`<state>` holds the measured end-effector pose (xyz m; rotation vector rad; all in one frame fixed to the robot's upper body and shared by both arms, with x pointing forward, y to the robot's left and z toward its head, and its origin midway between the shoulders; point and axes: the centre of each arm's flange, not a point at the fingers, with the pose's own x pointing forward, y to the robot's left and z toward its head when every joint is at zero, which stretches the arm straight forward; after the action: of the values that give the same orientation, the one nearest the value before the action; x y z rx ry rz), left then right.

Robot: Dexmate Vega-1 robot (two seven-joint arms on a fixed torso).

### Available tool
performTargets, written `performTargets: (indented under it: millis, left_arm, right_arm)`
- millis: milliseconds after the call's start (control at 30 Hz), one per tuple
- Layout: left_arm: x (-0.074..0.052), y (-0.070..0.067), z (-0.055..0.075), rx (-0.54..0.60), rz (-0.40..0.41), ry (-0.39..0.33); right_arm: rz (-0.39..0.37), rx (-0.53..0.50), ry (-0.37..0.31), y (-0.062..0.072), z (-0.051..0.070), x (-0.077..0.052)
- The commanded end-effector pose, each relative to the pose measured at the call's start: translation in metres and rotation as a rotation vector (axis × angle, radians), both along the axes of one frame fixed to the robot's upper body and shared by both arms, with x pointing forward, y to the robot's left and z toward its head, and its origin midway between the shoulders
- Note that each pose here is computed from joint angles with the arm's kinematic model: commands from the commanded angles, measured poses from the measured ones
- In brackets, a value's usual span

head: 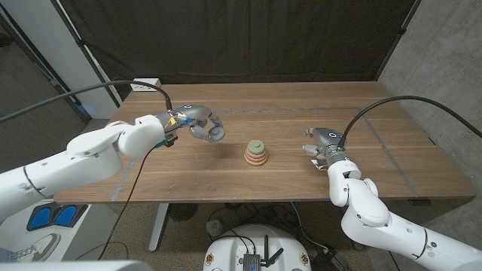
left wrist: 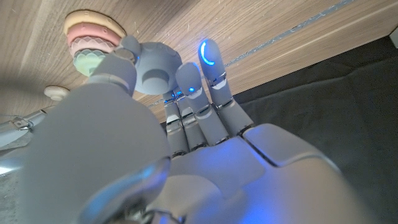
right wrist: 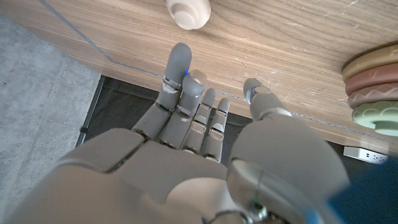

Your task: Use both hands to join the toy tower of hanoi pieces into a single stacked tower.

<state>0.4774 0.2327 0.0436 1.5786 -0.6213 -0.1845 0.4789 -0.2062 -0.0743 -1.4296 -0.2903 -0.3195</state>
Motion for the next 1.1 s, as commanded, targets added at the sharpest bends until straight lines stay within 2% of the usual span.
performTargets:
  millis: [33, 1100]
  left_arm:
    - [0.006, -0.019, 0.002, 0.011, -0.068, -0.006]
    - [0.019, -0.075, 0.013, 0.143, -0.156, -0.012]
  right_arm:
    - [-0.003, 0.015, -0.013, -0.002, -0.001, -0.004]
    - [-0.027, 0.028, -0.017, -0.015, -0.005, -0.013]
